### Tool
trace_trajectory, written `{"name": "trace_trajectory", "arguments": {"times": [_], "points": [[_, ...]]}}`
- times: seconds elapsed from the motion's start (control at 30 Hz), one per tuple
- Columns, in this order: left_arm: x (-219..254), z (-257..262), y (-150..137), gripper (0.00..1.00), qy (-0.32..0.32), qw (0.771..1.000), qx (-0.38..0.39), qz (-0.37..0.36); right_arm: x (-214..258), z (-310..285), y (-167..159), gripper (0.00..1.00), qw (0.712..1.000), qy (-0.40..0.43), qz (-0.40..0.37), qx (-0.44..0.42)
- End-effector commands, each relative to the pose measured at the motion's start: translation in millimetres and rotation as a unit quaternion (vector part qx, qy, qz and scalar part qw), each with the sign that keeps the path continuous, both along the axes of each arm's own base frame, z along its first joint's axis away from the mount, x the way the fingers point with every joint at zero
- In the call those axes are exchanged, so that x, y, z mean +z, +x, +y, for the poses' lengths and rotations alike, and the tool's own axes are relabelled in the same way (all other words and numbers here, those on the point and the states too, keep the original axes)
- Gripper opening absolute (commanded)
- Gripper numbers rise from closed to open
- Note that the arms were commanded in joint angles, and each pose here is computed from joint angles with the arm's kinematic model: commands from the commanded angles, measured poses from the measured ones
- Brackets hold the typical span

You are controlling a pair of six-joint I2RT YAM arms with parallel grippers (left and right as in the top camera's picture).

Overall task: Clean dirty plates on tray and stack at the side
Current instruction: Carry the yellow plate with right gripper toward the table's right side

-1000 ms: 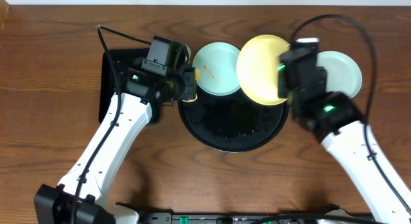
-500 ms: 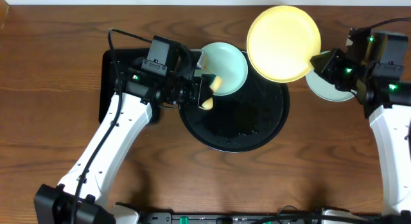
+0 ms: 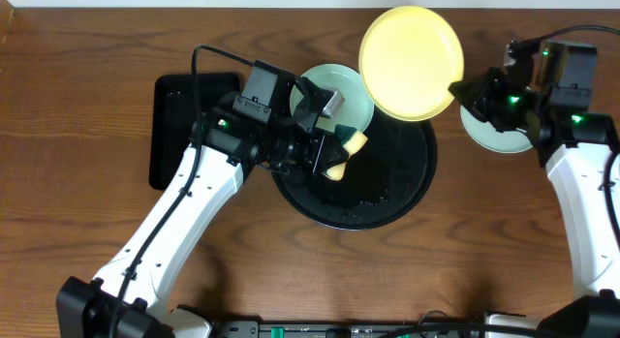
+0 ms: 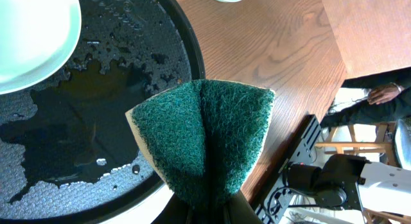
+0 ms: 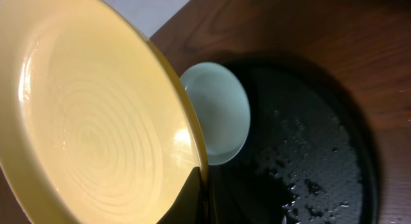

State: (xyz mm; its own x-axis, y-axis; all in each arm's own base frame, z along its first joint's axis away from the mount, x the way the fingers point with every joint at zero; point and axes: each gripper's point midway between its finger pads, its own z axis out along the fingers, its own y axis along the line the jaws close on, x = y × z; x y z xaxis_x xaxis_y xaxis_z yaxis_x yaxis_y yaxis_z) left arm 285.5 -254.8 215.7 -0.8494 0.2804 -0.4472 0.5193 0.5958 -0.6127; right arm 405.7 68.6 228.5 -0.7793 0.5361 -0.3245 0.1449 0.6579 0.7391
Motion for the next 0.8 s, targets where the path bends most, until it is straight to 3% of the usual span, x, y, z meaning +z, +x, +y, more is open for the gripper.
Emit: {"name": "trace_trajectory", "arguments": {"times": [0.0,0.4,0.77], "points": [[6.7,-2.6,-1.5,0.08,-0.011,1.0,-0.012,-0.014,6.3,11.1,1.9,0.01,1.0,-0.007,-0.006,0.007],[12.2,-5.5,8.1,0.08,-0.018,0.999,-0.01,-0.041,-5.5,26.0,-9.8,0.01,0.998,-0.039,0.008,0.038],[3.0,7.7,28.4,0.07,0.033,0.996,0.032,-0.077,-2.0,35.7,-16.5,0.01,0.997,-0.018,0.007,0.068]]}}
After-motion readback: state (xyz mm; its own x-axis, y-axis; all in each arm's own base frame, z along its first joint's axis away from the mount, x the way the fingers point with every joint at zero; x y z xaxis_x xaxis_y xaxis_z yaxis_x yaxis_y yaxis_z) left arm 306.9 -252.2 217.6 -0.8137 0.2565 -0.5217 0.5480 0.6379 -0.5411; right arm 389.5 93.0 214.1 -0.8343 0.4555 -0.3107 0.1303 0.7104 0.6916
